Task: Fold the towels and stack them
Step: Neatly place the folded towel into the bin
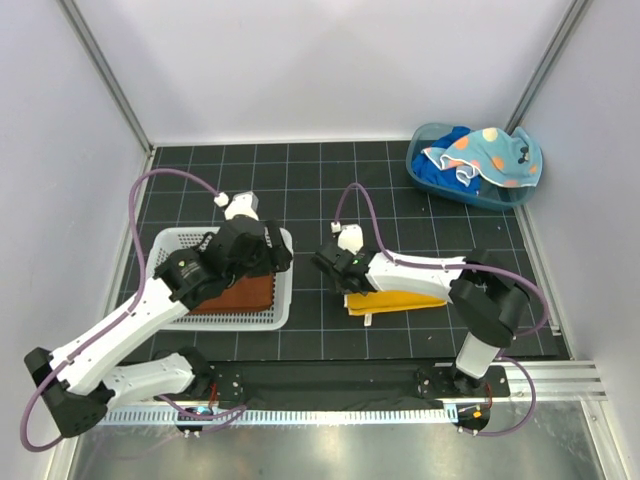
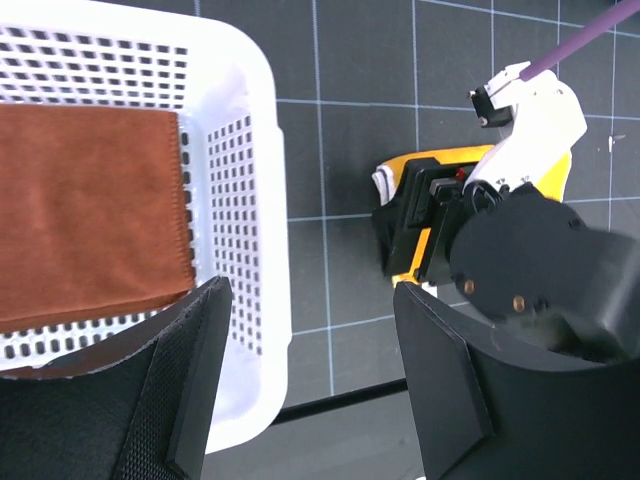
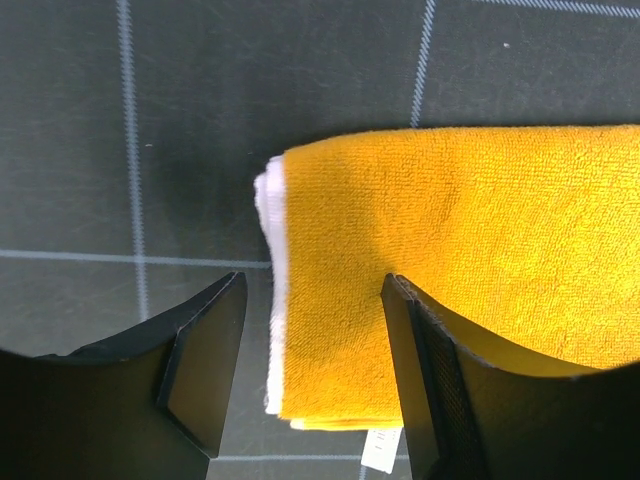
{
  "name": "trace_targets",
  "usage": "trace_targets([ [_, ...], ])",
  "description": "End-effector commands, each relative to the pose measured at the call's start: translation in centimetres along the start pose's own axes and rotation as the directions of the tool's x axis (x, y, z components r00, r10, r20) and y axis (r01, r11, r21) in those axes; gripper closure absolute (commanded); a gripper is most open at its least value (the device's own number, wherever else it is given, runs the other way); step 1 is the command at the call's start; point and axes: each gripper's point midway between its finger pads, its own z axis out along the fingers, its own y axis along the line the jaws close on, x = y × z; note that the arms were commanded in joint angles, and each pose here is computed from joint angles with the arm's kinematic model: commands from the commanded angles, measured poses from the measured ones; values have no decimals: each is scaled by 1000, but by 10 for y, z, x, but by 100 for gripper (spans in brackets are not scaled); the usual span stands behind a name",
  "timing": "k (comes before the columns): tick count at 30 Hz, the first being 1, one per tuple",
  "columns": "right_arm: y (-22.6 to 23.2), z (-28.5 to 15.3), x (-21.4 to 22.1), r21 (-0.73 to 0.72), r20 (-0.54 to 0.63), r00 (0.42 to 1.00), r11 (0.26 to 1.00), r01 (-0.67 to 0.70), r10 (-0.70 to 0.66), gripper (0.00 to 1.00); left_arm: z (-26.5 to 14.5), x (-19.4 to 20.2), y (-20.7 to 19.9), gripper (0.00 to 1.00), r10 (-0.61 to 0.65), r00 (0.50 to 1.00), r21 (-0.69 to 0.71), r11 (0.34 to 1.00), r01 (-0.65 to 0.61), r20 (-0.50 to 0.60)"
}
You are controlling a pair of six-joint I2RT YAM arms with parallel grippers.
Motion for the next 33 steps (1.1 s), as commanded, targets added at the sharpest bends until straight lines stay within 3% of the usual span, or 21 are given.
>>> trace_targets([
  [1, 2, 0, -11, 28, 34, 999, 999, -15, 14, 36, -6, 2, 15, 30, 8, 1000, -17, 1000, -8, 4],
  [9, 4, 20, 17, 35, -51, 998, 998, 44, -42, 38, -15, 0, 20, 29, 0, 1000, -1, 1000, 0, 17],
  [12, 1, 21, 22, 36, -60, 997, 998, 51, -49, 46, -12, 8, 21, 29, -12, 1000, 11, 1000, 12, 1],
  [18, 3, 27, 31, 16, -91, 993, 997, 78, -77, 78, -1, 25, 31, 30, -28, 999, -15, 1000, 27, -29],
  [19, 5, 26, 32, -2, -100, 992, 997, 77, -77, 88, 2, 29, 32, 30, -31, 999, -15, 999, 30, -36],
  [22, 7, 25, 25, -51, -88, 996, 998, 28, -33, 99, 13, 43, 38, 30, -40, 997, -34, 999, 38, -65],
  [28, 5, -1, -11, -233, -37, 988, 960, -152, 148, 99, 33, 62, 48, 34, -48, 993, -85, 996, 39, -104],
  [33, 1, -37, -48, -346, 26, 969, 912, -222, 246, 99, 46, 64, 62, 41, -47, 992, -156, 987, 29, -114],
])
